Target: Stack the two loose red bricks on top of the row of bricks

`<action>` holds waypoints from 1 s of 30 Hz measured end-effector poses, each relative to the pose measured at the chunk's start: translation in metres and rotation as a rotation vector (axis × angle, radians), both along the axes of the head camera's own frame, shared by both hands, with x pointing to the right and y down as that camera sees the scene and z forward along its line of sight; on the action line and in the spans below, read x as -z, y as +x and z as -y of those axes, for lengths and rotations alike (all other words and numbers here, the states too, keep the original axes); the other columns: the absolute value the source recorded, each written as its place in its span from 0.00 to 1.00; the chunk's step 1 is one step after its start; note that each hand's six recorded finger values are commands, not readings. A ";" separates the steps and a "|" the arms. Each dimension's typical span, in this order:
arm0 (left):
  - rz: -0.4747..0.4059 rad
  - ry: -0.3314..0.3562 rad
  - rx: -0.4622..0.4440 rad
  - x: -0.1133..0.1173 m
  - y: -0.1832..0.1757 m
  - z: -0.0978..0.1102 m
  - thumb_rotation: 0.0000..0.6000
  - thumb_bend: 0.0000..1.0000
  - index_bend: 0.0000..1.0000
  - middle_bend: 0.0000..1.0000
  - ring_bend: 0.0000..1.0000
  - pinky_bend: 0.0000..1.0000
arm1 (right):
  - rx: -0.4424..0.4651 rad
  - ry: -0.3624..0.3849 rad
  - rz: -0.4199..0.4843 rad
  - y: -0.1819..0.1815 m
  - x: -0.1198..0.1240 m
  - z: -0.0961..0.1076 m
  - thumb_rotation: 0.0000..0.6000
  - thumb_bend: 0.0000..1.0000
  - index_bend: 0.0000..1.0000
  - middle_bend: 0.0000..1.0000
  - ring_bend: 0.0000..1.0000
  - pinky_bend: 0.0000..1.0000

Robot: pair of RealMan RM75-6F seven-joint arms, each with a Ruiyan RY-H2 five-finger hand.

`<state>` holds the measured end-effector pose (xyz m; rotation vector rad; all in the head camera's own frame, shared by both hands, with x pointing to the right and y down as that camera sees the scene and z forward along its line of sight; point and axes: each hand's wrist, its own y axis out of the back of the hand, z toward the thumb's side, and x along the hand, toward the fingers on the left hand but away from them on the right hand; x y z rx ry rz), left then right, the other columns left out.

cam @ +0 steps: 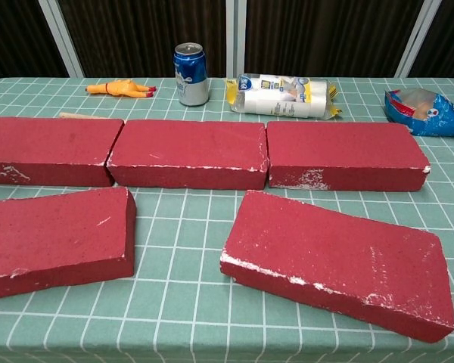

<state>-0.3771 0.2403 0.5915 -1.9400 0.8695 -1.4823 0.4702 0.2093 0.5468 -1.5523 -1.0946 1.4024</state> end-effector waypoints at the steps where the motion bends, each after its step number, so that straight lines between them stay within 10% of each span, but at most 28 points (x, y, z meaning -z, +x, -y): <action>1: -0.008 -0.016 -0.004 -0.003 0.003 -0.001 1.00 0.00 0.03 0.00 0.00 0.00 | 0.002 -0.003 0.000 0.000 -0.001 0.000 1.00 0.00 0.00 0.00 0.00 0.00; 30: 0.003 -0.213 -0.122 -0.071 0.096 -0.001 1.00 0.00 0.02 0.00 0.00 0.00 | -0.019 -0.017 0.009 0.010 -0.004 0.003 1.00 0.00 0.00 0.00 0.00 0.00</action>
